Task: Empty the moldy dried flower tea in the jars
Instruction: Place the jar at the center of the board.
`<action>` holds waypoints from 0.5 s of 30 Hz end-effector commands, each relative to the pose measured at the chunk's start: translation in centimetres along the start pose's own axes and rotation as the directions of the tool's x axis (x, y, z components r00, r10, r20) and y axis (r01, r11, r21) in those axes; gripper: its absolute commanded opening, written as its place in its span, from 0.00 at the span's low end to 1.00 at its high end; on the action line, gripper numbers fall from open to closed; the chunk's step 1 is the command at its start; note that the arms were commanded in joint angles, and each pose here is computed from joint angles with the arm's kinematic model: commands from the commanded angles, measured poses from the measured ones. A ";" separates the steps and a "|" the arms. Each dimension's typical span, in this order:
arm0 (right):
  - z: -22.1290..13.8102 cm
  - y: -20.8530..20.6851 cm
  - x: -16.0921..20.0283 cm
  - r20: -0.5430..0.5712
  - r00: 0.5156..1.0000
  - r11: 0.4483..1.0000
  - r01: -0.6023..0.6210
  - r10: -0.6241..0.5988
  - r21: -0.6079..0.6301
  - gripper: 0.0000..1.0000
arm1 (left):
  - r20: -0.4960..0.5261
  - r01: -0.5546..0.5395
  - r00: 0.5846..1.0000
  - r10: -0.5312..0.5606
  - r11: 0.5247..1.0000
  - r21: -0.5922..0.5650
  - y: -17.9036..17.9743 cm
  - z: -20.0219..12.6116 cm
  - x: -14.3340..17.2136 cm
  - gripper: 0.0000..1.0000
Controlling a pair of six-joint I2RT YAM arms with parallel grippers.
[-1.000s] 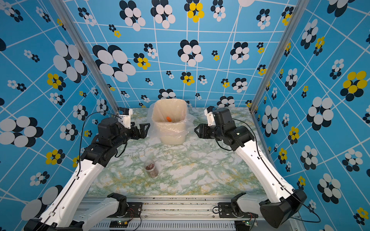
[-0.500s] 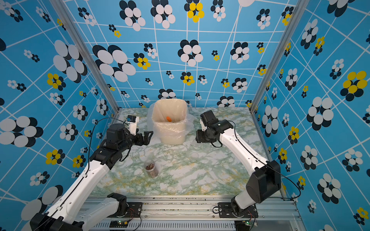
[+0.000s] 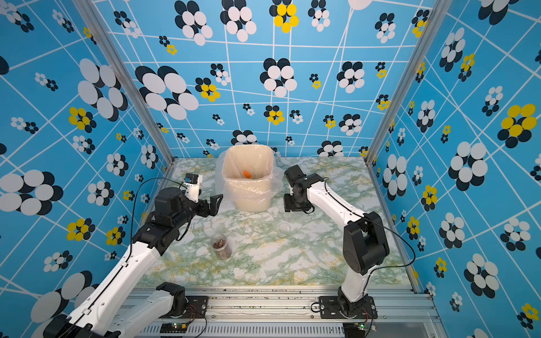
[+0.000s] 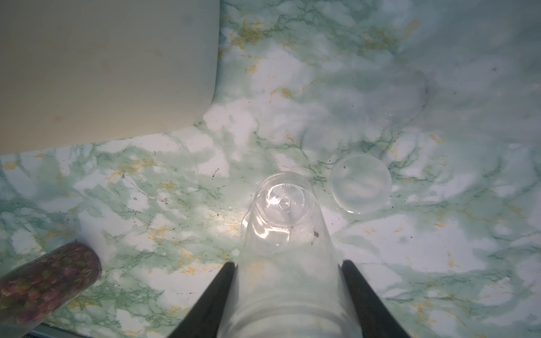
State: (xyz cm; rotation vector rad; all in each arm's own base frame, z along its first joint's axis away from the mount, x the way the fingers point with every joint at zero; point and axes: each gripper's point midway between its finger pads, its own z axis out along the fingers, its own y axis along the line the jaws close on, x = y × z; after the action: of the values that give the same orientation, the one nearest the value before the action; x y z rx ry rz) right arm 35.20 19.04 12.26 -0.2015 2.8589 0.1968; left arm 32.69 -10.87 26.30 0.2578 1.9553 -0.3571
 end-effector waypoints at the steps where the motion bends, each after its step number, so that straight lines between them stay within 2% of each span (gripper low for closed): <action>1: 0.1 -0.3 -0.6 -0.004 1.000 0.999 0.006 -0.006 0.036 0.29 | 0.031 -0.030 0.999 0.030 1.000 -0.004 -0.1 -0.3 -0.3 1.00; 15: 2.8 -0.1 -1.2 -0.056 0.998 0.999 0.007 -0.004 0.053 0.34 | 0.034 -0.027 0.999 0.026 1.000 0.002 -0.2 -0.3 -0.2 1.00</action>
State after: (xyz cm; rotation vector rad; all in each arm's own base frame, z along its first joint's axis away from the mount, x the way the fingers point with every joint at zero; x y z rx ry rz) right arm 37.25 19.80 10.23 -0.1997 2.8879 0.1535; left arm 32.71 -10.88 26.11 0.2605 1.9498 -0.3560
